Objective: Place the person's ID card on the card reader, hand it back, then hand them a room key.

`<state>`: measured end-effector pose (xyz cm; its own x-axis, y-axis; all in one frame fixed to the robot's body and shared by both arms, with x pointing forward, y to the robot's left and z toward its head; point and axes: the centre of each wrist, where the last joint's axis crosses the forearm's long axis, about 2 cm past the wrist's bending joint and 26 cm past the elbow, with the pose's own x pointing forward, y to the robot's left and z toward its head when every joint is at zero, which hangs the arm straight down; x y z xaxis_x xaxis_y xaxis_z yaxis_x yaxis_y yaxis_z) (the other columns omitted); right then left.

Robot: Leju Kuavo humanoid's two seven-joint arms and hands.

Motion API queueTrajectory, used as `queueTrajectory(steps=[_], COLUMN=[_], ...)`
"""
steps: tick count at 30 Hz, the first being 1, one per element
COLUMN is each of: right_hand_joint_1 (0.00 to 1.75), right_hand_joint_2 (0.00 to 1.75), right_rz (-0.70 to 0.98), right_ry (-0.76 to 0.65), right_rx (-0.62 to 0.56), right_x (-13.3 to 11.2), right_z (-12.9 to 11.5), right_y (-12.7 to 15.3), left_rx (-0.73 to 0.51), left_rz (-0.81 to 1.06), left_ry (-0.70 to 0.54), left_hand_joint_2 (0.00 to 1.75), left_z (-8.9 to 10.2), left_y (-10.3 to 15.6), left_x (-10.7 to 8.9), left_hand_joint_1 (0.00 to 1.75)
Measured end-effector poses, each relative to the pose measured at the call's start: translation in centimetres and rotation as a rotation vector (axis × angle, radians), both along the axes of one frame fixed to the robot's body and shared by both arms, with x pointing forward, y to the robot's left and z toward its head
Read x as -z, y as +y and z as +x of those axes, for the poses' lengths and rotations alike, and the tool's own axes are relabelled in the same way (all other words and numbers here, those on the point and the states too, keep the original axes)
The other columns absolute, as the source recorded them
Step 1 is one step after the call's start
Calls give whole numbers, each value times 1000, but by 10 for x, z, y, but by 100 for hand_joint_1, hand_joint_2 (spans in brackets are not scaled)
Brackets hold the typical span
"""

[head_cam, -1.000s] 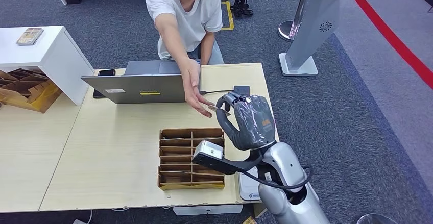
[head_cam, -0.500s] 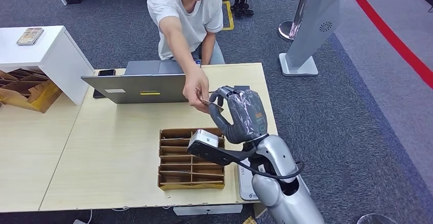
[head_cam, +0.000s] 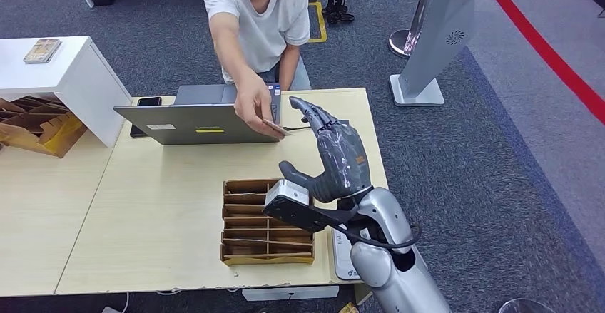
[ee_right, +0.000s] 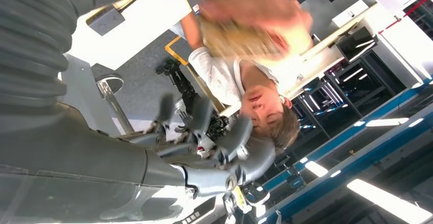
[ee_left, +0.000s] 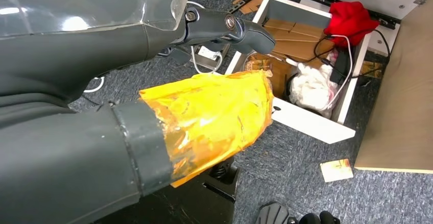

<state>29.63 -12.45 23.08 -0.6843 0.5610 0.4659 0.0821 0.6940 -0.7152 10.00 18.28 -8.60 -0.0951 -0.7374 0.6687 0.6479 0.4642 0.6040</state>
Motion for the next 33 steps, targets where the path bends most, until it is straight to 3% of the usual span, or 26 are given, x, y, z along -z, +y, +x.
queueTrajectory(steps=[3,7,14,26,33], right_hand_joint_1=[0,0,0,0,0], right_hand_joint_2=[175,0,0,0,0], right_rz=[1,19,108,408,451], right_ry=[0,5,51,152,168], right_rx=[0,-4,-58,-246,-270], right_x=[0,0,7,23,26], right_z=[0,0,-6,-40,-49], right_y=[0,0,-1,-17,-24], left_rx=[2,2,-10,-62,-77], left_rz=[0,1,3,12,13], left_ry=[-1,-3,-17,-37,-37], left_hand_joint_2=[0,0,0,0,0], left_z=[0,0,0,-3,-3], left_y=[0,0,0,4,5], left_x=[0,0,0,1,1], left_hand_joint_1=[0,0,0,0,0])
